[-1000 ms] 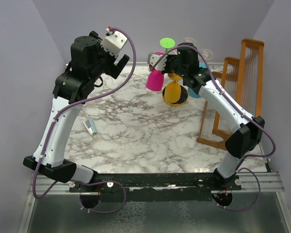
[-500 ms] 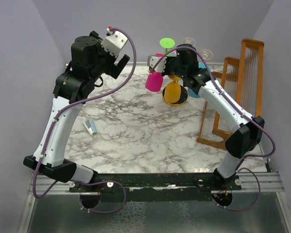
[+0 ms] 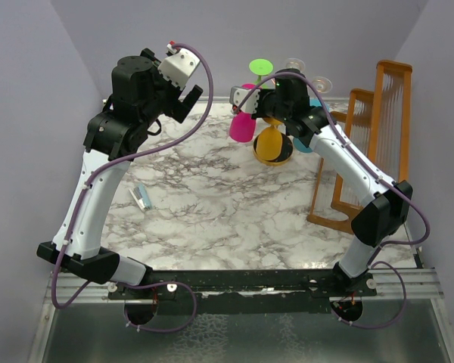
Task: Place the wine glass upside down on the wine glass rack
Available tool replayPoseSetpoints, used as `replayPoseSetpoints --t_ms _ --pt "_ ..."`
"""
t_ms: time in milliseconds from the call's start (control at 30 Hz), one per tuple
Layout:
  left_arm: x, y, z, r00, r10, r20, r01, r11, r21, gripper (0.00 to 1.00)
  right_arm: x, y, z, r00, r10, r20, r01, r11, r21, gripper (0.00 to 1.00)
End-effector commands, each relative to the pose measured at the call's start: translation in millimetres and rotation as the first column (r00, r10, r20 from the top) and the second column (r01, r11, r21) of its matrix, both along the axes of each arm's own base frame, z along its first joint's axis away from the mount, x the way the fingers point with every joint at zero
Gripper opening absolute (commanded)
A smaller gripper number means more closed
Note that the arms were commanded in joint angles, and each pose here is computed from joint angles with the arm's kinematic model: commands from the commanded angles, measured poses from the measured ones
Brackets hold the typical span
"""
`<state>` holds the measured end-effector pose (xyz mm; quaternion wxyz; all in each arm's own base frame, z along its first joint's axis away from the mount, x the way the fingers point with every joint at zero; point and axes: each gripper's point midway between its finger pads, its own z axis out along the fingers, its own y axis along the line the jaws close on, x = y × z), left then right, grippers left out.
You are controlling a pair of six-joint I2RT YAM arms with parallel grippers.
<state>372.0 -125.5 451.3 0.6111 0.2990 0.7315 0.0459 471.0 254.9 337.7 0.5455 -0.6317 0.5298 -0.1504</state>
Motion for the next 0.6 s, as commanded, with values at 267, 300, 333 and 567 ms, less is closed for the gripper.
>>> replayPoseSetpoints --t_ms 267,300,333,567 --pt "-3 -1 6 1.0 -0.017 0.014 0.017 1.0 -0.004 0.99 -13 14 12 0.998 0.059 -0.024 -0.058 0.997 0.059 0.18" --pt "-3 -1 6 1.0 -0.017 0.014 0.017 1.0 -0.004 0.99 -14 14 12 0.998 0.063 -0.029 -0.062 0.996 0.063 0.18" --pt "-3 -1 6 1.0 -0.017 0.012 0.017 1.0 -0.003 0.99 -14 15 11 0.997 0.067 -0.033 -0.065 0.996 0.064 0.18" --pt "-4 -1 5 1.0 -0.017 0.013 0.017 1.0 -0.003 0.99 -19 19 14 0.995 0.089 -0.05 -0.084 0.992 0.091 0.21"
